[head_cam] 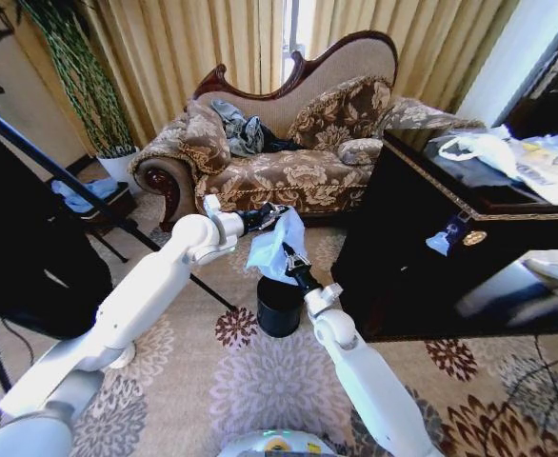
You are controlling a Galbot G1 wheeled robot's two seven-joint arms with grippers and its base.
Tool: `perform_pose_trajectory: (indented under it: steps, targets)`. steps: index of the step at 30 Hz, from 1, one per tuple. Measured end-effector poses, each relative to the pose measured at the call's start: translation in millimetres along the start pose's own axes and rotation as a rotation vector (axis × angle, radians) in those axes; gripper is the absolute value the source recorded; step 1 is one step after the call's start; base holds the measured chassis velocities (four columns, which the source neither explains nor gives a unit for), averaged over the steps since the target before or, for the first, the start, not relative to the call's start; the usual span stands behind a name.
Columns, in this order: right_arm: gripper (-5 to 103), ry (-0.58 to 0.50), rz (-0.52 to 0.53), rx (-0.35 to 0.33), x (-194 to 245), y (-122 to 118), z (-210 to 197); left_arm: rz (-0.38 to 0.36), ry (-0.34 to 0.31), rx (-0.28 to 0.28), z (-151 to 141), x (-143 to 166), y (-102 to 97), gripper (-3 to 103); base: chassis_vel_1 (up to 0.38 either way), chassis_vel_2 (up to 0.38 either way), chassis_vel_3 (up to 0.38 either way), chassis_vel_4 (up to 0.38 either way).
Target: Place a garbage bag over the trash bin.
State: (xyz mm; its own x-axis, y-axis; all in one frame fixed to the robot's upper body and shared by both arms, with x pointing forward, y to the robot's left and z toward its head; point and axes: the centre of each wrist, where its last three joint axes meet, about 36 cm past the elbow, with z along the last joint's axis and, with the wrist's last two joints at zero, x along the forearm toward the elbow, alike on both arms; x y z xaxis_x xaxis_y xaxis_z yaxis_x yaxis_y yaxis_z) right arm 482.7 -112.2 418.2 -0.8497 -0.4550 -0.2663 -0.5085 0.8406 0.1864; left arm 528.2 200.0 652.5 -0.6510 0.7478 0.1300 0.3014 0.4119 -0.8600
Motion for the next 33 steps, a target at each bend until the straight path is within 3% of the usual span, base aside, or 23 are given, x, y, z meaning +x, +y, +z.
perform_pose_trajectory:
  steps: [12,20,27,30,32,33]
  targets:
    - [0,0.024,0.108,0.032,-28.0,-7.5,-20.9,-0.003,0.016,0.004,19.6,31.1,-4.3,0,0.000,0.000,0.000,0.000]
    - [0,0.126,0.150,0.095,6.3,-10.7,-15.0,-0.001,-0.072,0.018,4.6,45.2,-5.9,0,0.000,0.000,0.000,0.000]
    - [0,0.141,0.220,0.137,11.7,-8.9,-2.4,0.015,-0.139,0.022,-5.3,53.0,-14.1,0,0.000,0.000,0.000,0.000]
    - [0,0.126,0.216,0.114,18.8,-3.2,-6.6,0.007,-0.153,0.027,-7.1,53.3,-11.7,0,0.000,0.000,0.000,0.000]
    - [0,0.099,0.167,0.044,32.3,13.0,-23.8,-0.004,-0.165,0.041,-9.0,50.2,-7.0,0,0.000,0.000,0.000,0.000]
    - [0,0.099,0.167,0.044,32.3,13.0,-23.8,-0.004,-0.165,0.041,-9.0,50.2,-7.0,0,0.000,0.000,0.000,0.000]
